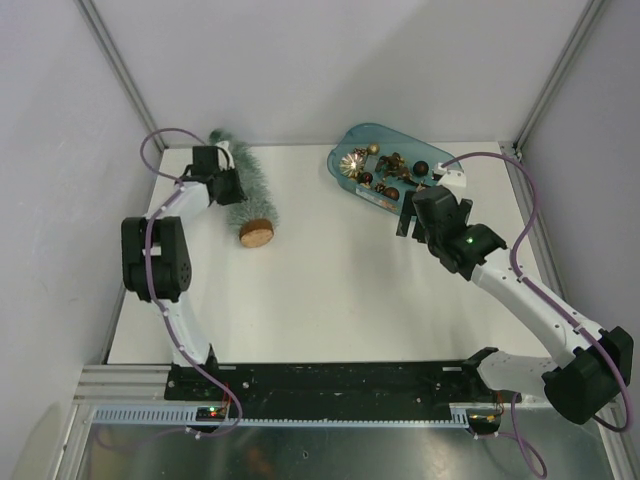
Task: Decorate the small christmas tree
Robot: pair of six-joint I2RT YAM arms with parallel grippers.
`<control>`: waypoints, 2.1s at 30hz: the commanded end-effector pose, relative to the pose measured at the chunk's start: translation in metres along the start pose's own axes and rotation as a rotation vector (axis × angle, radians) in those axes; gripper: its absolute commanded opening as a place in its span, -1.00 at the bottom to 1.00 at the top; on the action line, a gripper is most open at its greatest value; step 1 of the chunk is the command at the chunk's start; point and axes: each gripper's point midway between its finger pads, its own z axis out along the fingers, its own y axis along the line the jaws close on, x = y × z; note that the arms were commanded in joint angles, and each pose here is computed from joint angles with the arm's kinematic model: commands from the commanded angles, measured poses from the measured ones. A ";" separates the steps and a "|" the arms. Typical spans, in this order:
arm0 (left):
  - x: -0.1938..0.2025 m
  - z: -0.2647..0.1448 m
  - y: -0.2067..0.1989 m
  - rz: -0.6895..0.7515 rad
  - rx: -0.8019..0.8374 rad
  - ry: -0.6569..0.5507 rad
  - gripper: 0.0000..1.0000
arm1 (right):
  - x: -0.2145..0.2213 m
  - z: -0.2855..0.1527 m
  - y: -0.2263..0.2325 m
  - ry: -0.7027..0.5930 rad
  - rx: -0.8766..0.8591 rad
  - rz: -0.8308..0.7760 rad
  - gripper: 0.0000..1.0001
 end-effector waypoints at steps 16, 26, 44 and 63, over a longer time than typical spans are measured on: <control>0.057 -0.170 -0.228 0.422 0.517 -0.202 -0.87 | -0.005 -0.012 0.012 -0.045 -0.076 0.064 0.84; 0.089 -0.184 -0.269 0.543 0.646 -0.208 -0.79 | -0.034 -0.048 0.093 -0.093 -0.572 0.119 0.97; 0.115 -0.219 -0.278 0.619 0.797 -0.186 -0.78 | -0.073 -0.038 0.162 -0.117 -0.965 0.277 0.90; 0.082 -0.217 -0.252 0.522 0.706 -0.221 0.96 | -0.075 -0.066 0.180 -0.248 -0.918 0.130 -1.00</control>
